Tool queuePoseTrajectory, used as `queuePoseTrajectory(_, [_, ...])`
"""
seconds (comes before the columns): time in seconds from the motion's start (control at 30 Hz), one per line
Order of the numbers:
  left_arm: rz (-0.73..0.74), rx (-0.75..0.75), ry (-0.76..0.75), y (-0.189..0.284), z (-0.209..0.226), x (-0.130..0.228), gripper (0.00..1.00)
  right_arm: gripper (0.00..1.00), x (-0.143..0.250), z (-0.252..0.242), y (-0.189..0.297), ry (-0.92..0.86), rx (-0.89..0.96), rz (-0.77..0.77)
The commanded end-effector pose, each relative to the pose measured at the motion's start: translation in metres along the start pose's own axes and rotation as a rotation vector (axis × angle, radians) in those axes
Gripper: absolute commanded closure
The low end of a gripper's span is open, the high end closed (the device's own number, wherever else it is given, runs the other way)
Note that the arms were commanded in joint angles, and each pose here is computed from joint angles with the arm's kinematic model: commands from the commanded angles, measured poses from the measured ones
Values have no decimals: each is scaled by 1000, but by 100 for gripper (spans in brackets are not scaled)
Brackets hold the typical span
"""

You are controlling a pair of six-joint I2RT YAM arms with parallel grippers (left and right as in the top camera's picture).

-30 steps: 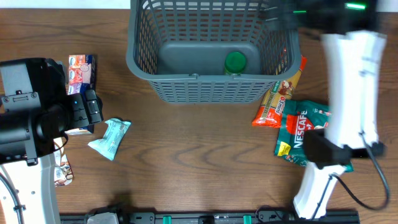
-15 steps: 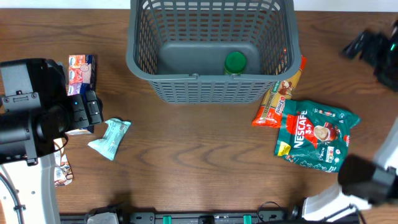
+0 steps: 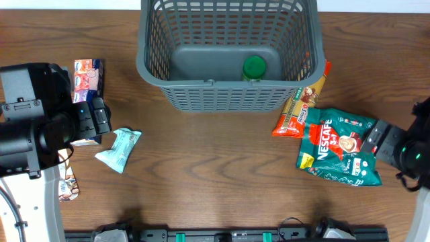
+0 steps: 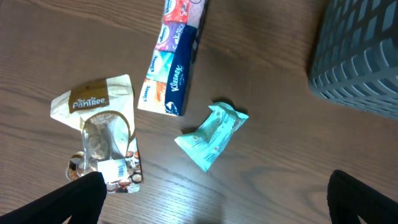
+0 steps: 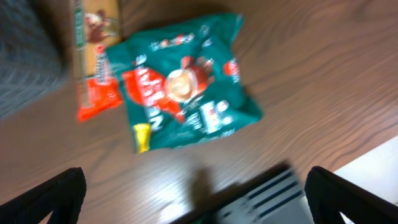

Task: Pack container
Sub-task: 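Move the right gripper back down to the green Nescafe bag, then grasp the green Nescafe bag with the right gripper and lift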

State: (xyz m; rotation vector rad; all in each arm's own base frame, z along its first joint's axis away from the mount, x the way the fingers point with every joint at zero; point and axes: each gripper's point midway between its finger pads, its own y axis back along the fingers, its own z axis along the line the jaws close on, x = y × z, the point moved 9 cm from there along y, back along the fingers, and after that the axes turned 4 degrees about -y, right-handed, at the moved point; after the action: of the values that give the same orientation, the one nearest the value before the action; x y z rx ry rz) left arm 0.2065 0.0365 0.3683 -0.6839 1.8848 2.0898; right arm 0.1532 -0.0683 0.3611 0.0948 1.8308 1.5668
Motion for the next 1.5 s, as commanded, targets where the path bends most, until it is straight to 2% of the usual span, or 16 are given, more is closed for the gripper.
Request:
queuePoseTrajectory(0.0, [-15,-3,-1,4,1,-3,1,1,4,-7,-32,148,87,47])
queuePoseTrajectory(0.13, [-14,-3,-1,4,1,-3,1,1,6,-8,-83,130,39,142])
queuePoseTrajectory(0.23, [-15,-3,-1,4,1,-3,1,1,5,-16,-124,42,57,207])
queuePoseTrajectory(0.53, [-14,-3,-1,4,1,-3,1,1,-3,-16,-201,3,-16,253])
queuePoseTrajectory(0.93, [-15,-3,-1,4,1,-3,1,1,-8,0,-265,-16,-184,225])
queuePoseTrajectory(1.47, [-22,-3,3,4,1,-4,1,1,49,-3,-332,-133,-156,288])
